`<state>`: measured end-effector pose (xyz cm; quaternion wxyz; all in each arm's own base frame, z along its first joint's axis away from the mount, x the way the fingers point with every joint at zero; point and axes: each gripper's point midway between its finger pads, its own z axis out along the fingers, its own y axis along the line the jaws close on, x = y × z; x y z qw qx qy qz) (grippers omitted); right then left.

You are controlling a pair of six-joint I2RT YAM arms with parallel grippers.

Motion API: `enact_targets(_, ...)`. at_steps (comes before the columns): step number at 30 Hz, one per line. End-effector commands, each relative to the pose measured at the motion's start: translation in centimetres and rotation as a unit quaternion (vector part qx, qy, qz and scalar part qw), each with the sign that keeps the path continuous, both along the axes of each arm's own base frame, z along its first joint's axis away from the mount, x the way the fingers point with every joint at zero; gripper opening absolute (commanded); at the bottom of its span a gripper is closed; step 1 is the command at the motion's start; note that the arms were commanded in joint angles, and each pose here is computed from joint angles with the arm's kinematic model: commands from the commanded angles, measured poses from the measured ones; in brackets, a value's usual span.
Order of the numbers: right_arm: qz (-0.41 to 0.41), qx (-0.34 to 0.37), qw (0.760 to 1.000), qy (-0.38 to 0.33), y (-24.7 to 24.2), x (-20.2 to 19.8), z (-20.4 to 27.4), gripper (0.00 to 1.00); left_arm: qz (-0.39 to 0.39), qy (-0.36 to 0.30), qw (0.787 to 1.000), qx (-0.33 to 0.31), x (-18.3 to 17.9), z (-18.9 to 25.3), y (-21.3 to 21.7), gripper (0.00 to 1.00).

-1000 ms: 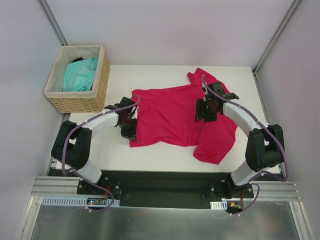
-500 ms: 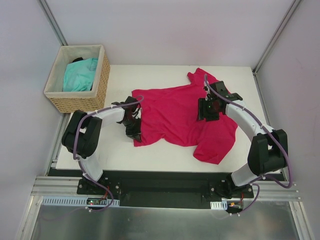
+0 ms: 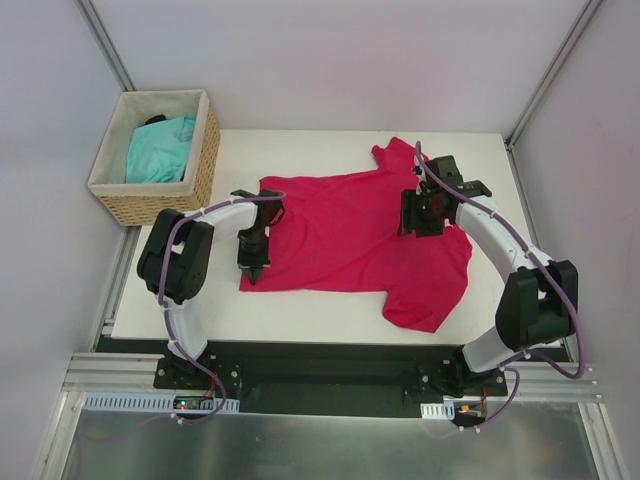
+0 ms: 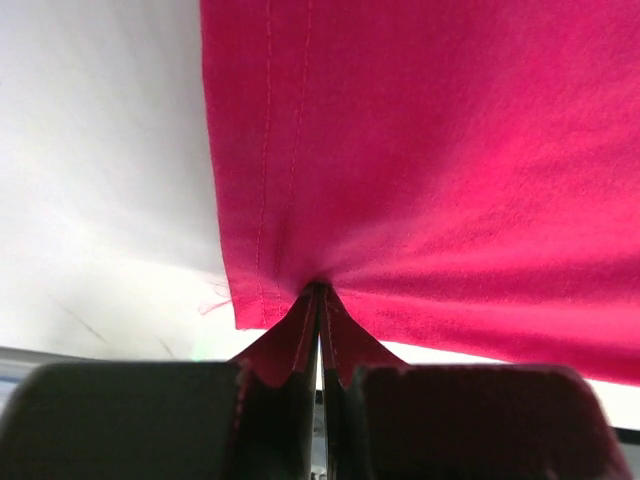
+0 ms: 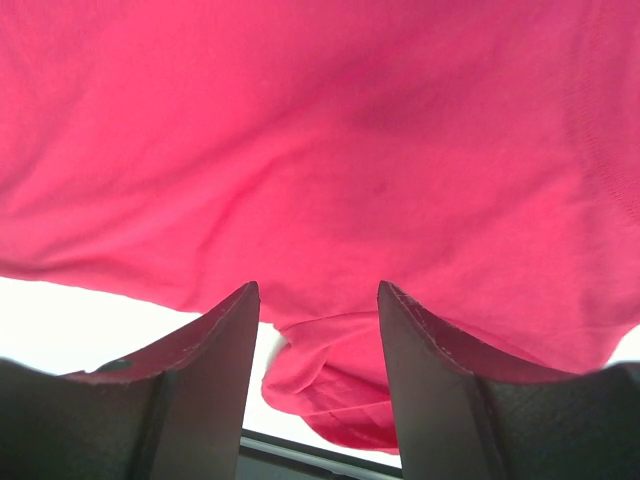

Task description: Fold and stack the t-shirts

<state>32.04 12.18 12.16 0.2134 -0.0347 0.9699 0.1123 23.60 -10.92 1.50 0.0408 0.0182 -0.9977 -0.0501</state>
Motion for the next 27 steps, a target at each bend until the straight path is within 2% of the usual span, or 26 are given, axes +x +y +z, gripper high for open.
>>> enact_targets(1,-0.001,0.005,0.999,-0.034,-0.3,0.9,2.8,0.54,0.0,0.018,0.999,0.047,-0.2,0.1,1.8,0.0)
enact_targets(14,-0.005,0.004,0.999,-0.033,-0.7,1.0,2.9,0.54,0.032,0.019,0.998,0.044,-0.2,0.4,1.4,0.0)
enact_targets(23,-0.015,-0.005,0.999,-0.034,-1.4,0.6,3.0,0.54,0.056,-0.006,0.996,0.069,1.3,2.0,2.0,0.0)
enact_targets(27,-0.015,-0.009,0.999,-0.032,-1.7,0.4,3.1,0.54,0.063,-0.022,0.996,0.06,2.0,2.9,1.7,0.0)
